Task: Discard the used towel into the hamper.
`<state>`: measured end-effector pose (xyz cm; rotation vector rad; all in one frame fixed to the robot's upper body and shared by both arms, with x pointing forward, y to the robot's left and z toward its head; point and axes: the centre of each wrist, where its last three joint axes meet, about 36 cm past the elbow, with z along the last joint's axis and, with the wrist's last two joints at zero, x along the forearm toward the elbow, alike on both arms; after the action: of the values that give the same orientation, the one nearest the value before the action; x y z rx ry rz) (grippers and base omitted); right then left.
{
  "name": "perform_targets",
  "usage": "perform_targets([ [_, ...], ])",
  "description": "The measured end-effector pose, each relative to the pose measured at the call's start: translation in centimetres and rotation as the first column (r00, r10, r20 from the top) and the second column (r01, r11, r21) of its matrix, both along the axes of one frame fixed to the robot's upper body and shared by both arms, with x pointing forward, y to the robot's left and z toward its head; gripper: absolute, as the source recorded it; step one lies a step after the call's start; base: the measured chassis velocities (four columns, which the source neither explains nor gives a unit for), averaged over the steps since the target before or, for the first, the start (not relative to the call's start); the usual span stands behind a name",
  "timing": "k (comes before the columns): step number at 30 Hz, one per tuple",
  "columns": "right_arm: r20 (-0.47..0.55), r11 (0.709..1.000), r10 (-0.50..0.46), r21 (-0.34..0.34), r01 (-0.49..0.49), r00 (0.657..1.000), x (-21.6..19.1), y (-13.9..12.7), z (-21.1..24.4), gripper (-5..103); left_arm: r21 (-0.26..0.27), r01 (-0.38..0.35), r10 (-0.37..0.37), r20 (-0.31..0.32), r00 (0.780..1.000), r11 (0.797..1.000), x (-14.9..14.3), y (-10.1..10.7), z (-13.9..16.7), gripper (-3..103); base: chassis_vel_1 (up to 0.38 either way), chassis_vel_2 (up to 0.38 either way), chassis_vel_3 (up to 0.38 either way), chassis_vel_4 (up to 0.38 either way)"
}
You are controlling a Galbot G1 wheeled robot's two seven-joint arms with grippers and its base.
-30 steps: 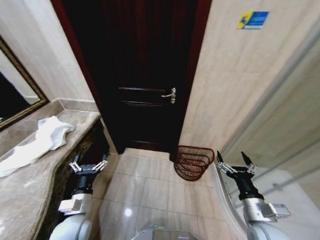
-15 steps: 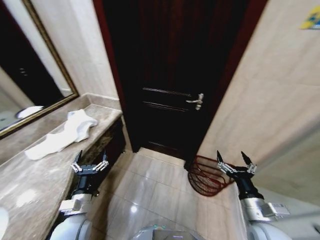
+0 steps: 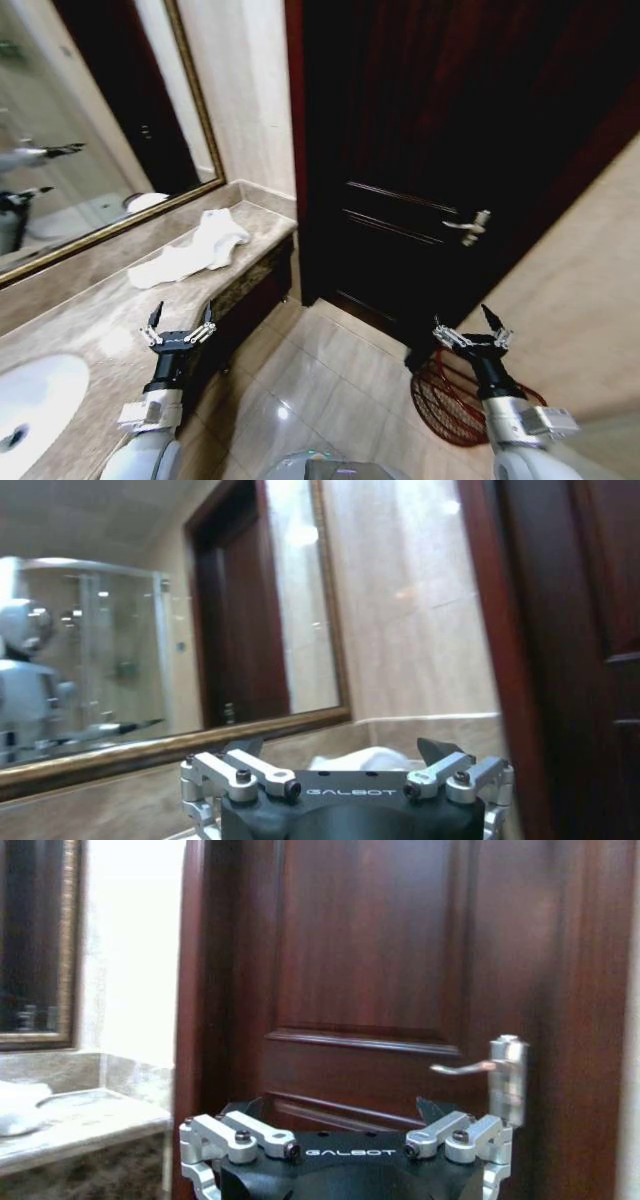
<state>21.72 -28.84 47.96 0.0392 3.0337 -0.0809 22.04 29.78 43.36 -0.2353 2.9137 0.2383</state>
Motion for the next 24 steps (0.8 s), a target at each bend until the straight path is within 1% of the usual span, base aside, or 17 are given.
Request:
perform_targets([
  [16, -0.002, 1.0, 0.004, -0.004, -0.004, 1.0, 0.04, 0.08, -0.02, 100, -0.001, 0.003, -0.003, 0.011, 1.0, 1.0, -0.21, 0.09, -0.29, 100, 0.022, 0.19, 0.19, 0.022],
  [19, -0.003, 1.0, 0.004, -0.004, -0.004, 1.0, 0.01, 0.07, -0.03, 100, -0.011, 0.006, -0.005, 0.025, 1.0, 1.0, -0.3, -0.06, -0.44, 100, -0.018, 0.128, 0.133, -0.029],
  [21, -0.003, 1.0, 0.004, -0.004, -0.004, 1.0, 0.01, 0.07, -0.03, 100, -0.013, 0.005, -0.005, 0.025, 1.0, 1.0, -0.31, -0.07, -0.45, 100, -0.021, 0.133, 0.117, -0.031],
  [24, -0.002, 1.0, 0.005, -0.004, -0.005, 1.0, 0.04, 0.09, -0.03, 100, -0.025, -0.005, 0.005, 0.006, 1.0, 1.0, -0.46, -0.22, -0.11, 100, -0.064, 0.097, 0.113, -0.038],
])
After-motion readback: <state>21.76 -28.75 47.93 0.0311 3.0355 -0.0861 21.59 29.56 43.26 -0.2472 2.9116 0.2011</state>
